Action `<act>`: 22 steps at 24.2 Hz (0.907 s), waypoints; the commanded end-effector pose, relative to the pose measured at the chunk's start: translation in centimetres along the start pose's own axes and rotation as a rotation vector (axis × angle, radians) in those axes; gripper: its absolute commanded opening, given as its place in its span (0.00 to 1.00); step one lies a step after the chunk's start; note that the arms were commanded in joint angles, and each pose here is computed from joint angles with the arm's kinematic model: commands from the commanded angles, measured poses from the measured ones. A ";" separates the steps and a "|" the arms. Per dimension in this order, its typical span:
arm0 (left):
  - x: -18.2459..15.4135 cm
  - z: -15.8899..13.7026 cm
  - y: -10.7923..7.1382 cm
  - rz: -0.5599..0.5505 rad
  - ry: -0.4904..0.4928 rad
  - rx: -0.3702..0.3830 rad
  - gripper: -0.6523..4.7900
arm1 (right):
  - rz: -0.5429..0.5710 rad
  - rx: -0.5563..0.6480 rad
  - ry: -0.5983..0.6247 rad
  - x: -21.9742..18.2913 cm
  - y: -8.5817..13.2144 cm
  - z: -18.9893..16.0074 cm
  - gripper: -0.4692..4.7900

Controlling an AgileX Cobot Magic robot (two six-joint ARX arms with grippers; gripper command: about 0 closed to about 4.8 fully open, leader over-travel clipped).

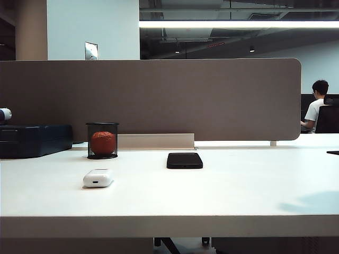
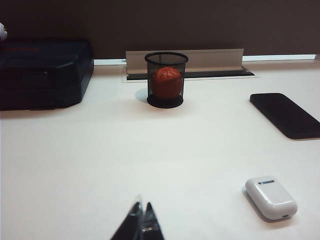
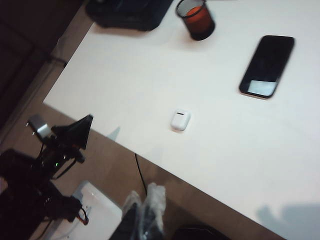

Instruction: Find the wireless headphone case on the desktop and place it on the left side of the phone.

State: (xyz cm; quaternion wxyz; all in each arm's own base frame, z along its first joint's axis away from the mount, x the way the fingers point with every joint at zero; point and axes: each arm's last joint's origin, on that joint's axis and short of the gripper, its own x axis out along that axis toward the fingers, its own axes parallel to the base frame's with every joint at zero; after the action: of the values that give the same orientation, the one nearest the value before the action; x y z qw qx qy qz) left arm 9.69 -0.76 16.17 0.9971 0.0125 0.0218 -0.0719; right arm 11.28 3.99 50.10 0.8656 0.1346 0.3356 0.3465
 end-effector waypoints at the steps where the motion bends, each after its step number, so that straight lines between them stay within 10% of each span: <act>1: 0.0 0.1 0.0 0.004 -0.007 0.001 0.11 | 0.046 -0.075 0.011 0.7 0.3 0.4 0.12; 22: 0.0 0.1 0.0 0.004 -0.007 0.001 0.11 | 0.264 -0.067 0.284 13.2 -0.5 3.5 0.49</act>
State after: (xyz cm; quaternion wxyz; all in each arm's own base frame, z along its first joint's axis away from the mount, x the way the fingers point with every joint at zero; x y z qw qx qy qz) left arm 9.69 -0.76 16.17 0.9971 0.0125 0.0217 -0.0717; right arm 20.68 12.54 45.92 0.7591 0.0943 0.4290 0.4805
